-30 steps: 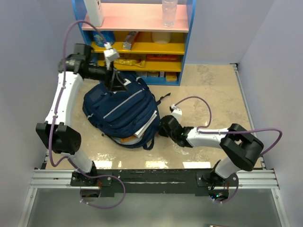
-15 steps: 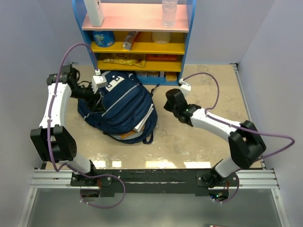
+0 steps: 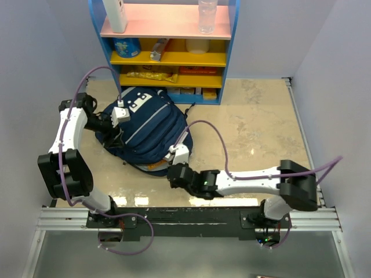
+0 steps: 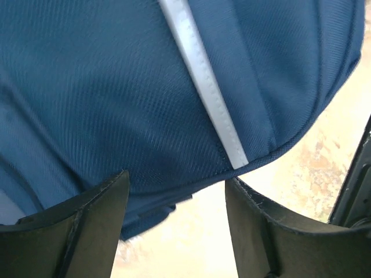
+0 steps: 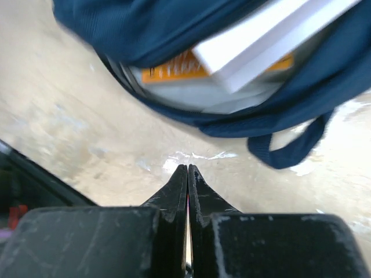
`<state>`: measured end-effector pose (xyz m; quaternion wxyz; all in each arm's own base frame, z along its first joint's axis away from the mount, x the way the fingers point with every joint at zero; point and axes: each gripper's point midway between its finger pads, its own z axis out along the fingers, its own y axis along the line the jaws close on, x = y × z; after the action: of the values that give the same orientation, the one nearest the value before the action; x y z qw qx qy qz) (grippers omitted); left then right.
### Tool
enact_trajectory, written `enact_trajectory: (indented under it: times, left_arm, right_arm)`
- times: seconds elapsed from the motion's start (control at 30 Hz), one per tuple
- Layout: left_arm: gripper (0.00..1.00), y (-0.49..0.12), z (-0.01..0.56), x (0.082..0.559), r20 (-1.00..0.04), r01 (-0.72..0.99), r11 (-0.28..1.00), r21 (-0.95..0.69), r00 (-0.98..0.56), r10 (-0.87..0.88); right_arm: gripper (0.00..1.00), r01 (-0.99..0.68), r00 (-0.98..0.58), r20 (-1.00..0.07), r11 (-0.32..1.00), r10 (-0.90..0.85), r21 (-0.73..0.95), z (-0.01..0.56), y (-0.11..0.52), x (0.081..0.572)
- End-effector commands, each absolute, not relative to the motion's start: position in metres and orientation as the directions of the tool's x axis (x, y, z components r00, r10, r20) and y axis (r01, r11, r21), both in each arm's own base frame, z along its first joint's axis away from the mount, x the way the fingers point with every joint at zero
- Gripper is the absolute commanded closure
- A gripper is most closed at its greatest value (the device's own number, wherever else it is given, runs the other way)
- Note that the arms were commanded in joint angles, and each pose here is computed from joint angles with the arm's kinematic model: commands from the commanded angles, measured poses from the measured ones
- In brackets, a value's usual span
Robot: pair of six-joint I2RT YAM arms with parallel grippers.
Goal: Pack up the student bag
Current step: Adjust the student bag at the center of the board.
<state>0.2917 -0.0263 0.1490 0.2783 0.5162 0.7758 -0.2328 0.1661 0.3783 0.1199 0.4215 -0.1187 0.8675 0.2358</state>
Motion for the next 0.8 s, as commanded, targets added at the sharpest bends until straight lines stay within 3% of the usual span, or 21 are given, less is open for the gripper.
enact_trajectory:
  times: [0.0,0.17,0.4,0.43,0.5,0.53,0.6,0.7,0.77]
  left_arm:
    - [0.31,-0.087,0.151,0.281,-0.722,0.972,0.210,-0.104,-0.219,0.657]
    - [0.34,-0.148,0.127,0.246,-0.706,0.985,0.065,-0.159,-0.159,0.690]
    - [0.33,-0.172,0.144,0.245,-0.745,0.972,0.069,-0.226,-0.218,0.630]
    - [0.32,-0.177,0.153,0.251,-0.765,0.973,0.073,-0.219,-0.218,0.606]
    - [0.32,-0.183,0.166,0.256,-0.785,0.975,0.070,-0.209,-0.210,0.582]
    - [0.32,-0.184,0.170,0.258,-0.792,0.976,0.074,-0.207,-0.211,0.573]
    - [0.32,-0.186,0.174,0.262,-0.798,0.977,0.085,-0.193,-0.207,0.566]
    - [0.32,-0.184,0.172,0.265,-0.792,0.977,0.110,-0.183,-0.212,0.573]
    - [0.31,-0.182,0.174,0.266,-0.791,0.978,0.121,-0.169,-0.208,0.576]
  right_arm:
    - [1.00,-0.458,-0.576,-0.816,0.845,-0.045,0.276,0.102,0.414,0.169]
    - [1.00,-0.471,-0.557,-0.828,0.844,-0.059,0.256,0.088,0.425,0.174]
    - [1.00,-0.373,-0.537,-0.843,0.903,-0.022,0.214,0.072,0.380,0.178]
    - [0.89,-0.364,-0.536,-0.845,0.903,-0.001,0.230,0.078,0.376,0.177]
    - [0.75,-0.349,-0.543,-0.840,0.908,0.005,0.231,0.073,0.365,0.174]
    - [0.58,-0.345,-0.544,-0.839,0.908,0.012,0.237,0.074,0.362,0.172]
    - [0.37,-0.320,-0.546,-0.838,0.924,0.002,0.211,0.069,0.351,0.171]
    - [0.23,-0.299,-0.545,-0.838,0.931,0.012,0.207,0.066,0.340,0.171]
    - [0.23,-0.318,-0.528,-0.849,0.925,0.010,0.208,0.071,0.340,0.172]
